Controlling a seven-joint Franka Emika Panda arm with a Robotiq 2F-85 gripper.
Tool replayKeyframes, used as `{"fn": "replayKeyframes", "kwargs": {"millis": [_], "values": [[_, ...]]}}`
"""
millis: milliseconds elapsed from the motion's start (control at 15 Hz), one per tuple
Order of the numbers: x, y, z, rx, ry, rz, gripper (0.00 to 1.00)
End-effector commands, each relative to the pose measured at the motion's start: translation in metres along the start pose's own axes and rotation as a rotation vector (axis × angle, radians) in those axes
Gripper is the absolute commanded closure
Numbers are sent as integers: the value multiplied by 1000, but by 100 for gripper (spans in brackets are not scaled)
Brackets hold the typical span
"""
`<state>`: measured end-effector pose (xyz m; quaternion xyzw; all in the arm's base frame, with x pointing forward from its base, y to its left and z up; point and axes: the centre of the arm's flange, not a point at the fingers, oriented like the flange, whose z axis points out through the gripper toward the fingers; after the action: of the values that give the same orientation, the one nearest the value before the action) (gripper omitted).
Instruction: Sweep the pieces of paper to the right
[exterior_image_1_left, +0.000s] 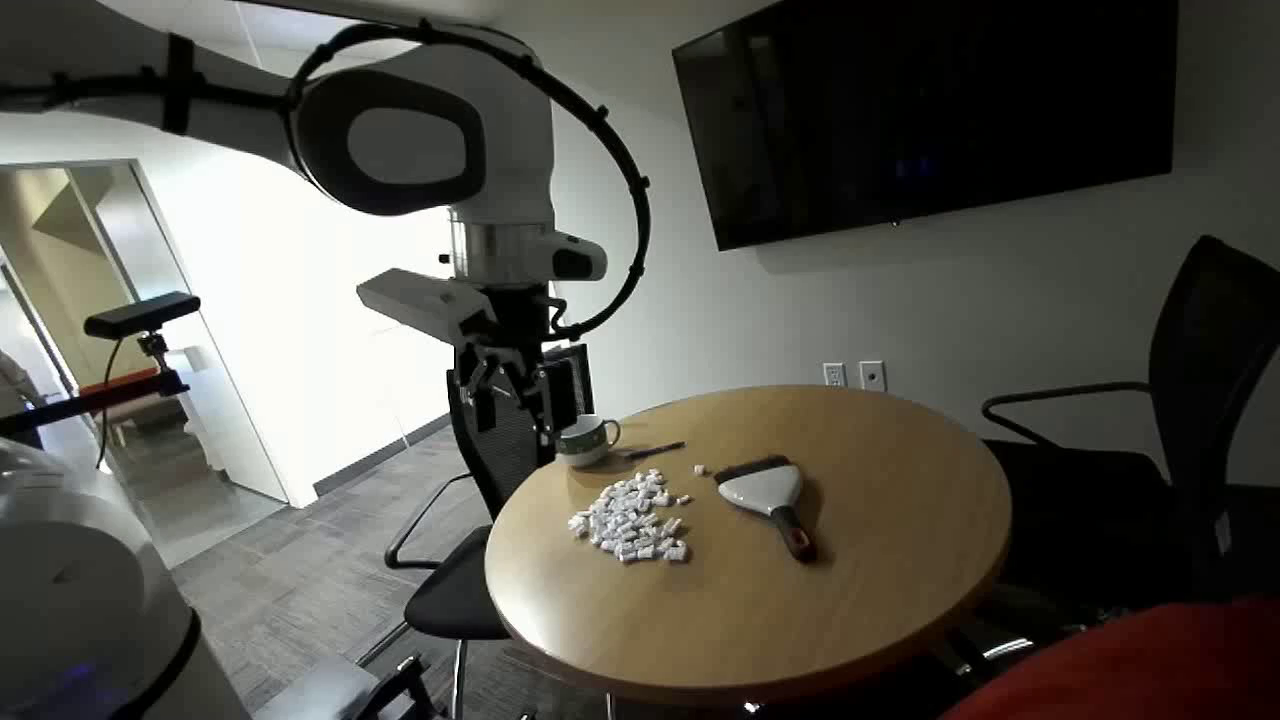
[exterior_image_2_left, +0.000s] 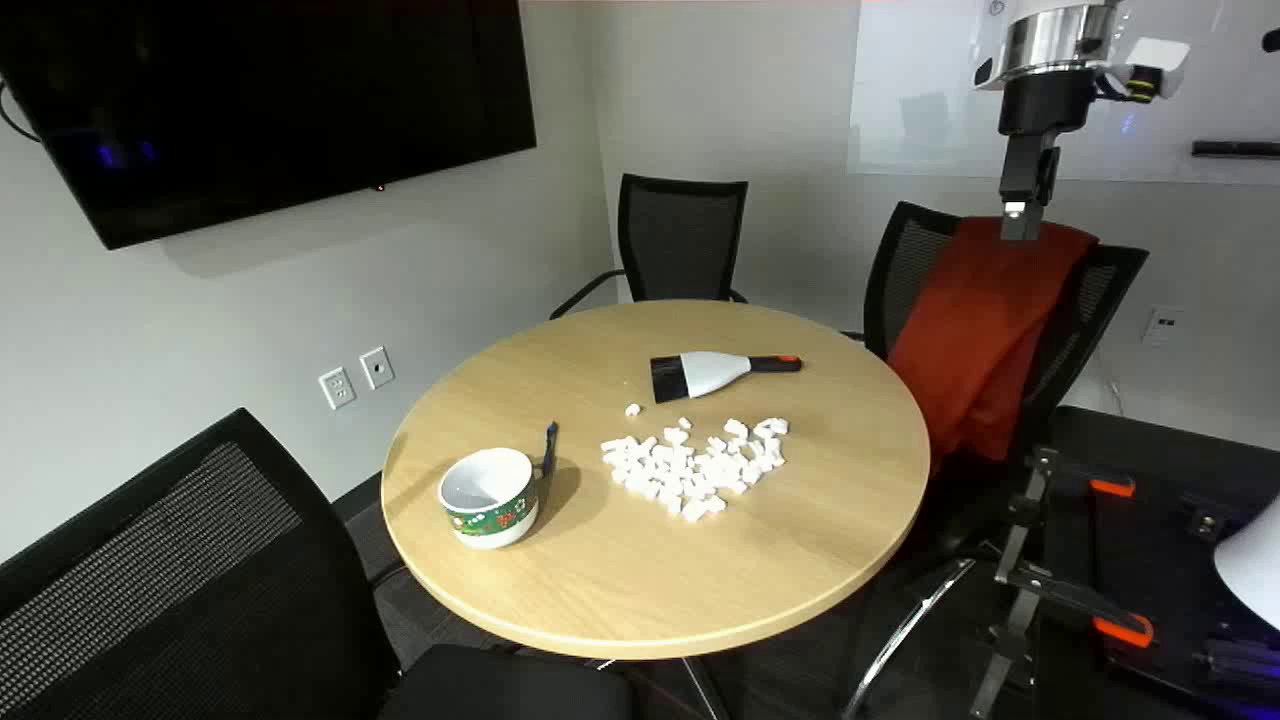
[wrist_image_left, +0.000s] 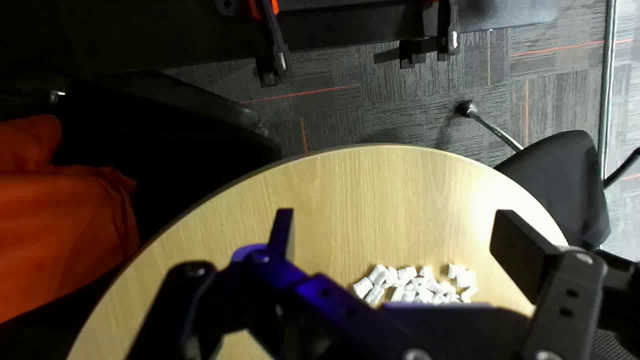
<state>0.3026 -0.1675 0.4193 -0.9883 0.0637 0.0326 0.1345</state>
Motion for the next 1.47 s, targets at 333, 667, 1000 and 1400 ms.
{"fn": "replayKeyframes", "kwargs": {"millis": [333,667,1000,1400], "values": [[2,1,-1,-18,8,-37,0],[27,29,-35,-205,55,-287,0],[34,37,-56,-293,160,-288,0],[51,42,-50,-401,167,-340,0]]}}
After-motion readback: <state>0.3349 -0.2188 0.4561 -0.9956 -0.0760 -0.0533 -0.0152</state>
